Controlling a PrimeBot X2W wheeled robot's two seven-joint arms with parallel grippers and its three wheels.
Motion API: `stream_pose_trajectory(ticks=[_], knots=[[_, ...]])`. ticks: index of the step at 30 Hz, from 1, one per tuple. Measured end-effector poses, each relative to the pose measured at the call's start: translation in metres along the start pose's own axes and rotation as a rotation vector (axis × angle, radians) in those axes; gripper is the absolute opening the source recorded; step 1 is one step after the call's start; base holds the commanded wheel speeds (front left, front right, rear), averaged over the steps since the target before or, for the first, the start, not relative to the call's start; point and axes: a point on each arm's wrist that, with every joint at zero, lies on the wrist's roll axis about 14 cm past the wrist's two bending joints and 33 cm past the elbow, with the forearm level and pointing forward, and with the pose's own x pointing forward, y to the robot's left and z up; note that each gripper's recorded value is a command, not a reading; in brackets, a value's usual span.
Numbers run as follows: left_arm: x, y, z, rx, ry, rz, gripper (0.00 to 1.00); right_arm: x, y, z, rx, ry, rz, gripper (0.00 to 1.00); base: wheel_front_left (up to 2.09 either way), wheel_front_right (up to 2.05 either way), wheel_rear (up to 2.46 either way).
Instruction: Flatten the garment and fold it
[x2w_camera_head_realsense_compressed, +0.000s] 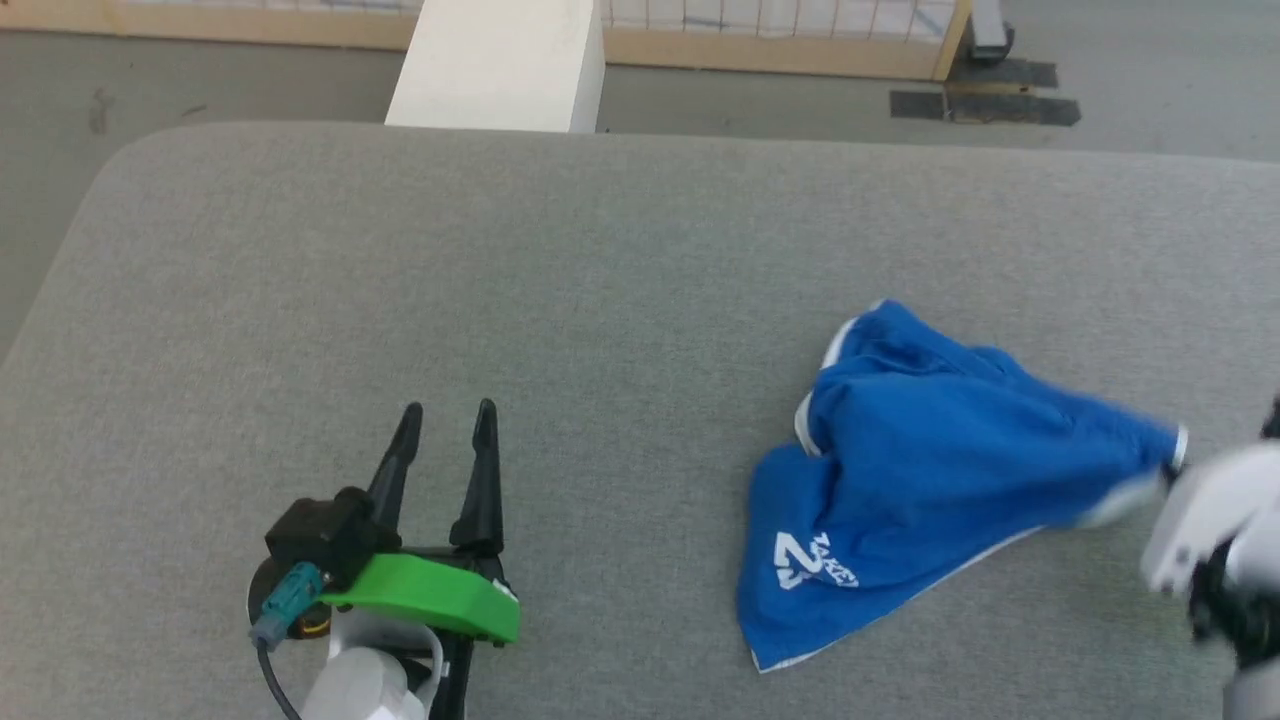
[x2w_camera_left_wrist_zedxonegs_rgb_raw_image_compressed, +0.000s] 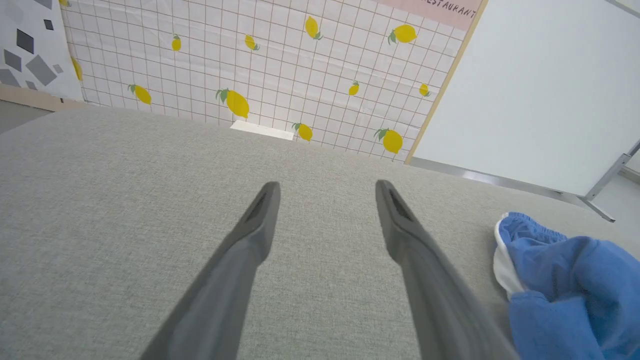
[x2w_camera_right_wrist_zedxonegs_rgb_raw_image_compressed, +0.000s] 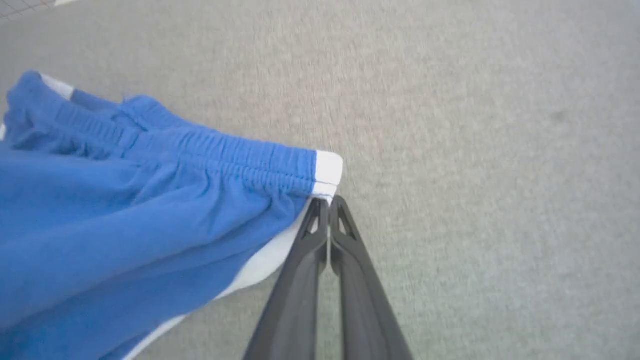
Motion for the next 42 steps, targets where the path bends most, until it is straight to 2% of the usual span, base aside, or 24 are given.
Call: stream_pose_trajectory(ticks=[4,5,12,18,21,22,28,29,30,31,36,42], knots=[[-0.002,-0.008,-0.010,-0.011,0.030,-0.026,1.00,-0.020,-0.007,-0.051,0.070,0.126,-0.015,0.02,0.00,0.00,0.00],[-0.002,-0.011,-0.014,-0.015,0.041,-0.038,1.00,-0.023,-0.009,-0.048,0.092,0.101,-0.019,1.00,0.00,0.00,0.00],[0.000,-0.048,-0.032,-0.101,0.175,-0.150,1.00,-0.039,-0.030,0.007,0.180,-0.191,-0.049,1.00,0.00,0.00,0.00],[-0.013,-0.134,-0.072,-0.162,0.526,-0.427,1.00,-0.049,-0.040,0.015,0.211,-0.279,-0.065,1.00,0.00,0.00,0.00],[-0.020,-0.154,-0.093,-0.117,0.646,-0.485,1.00,-0.050,-0.043,0.008,0.225,-0.272,-0.068,1.00,0.00,0.00,0.00],[-0.024,-0.157,-0.108,-0.057,0.710,-0.498,1.00,-0.051,-0.045,0.004,0.234,-0.267,-0.072,1.00,0.00,0.00,0.00],[-0.031,-0.156,-0.153,0.030,0.867,-0.493,1.00,-0.056,-0.060,-0.011,0.257,-0.256,-0.111,1.00,0.00,0.00,0.00],[-0.029,-0.155,-0.157,0.044,0.876,-0.491,0.70,-0.057,-0.063,-0.013,0.260,-0.255,-0.119,1.00,0.00,0.00,0.00],[-0.025,-0.154,-0.159,0.069,0.870,-0.493,0.16,-0.058,-0.065,-0.015,0.262,-0.254,-0.127,1.00,0.00,0.00,0.00],[-0.017,-0.153,-0.158,0.057,0.849,-0.475,0.00,-0.059,-0.068,-0.018,0.263,-0.252,-0.133,1.00,0.00,0.00,0.00],[0.017,-0.128,-0.156,0.072,0.809,-0.391,0.00,-0.063,-0.077,-0.027,0.276,-0.245,-0.162,1.00,0.00,0.00,0.00],[0.090,-0.051,-0.112,0.193,0.679,-0.206,0.00,-0.059,-0.071,-0.034,0.265,-0.220,-0.147,1.00,0.00,0.00,0.00]])
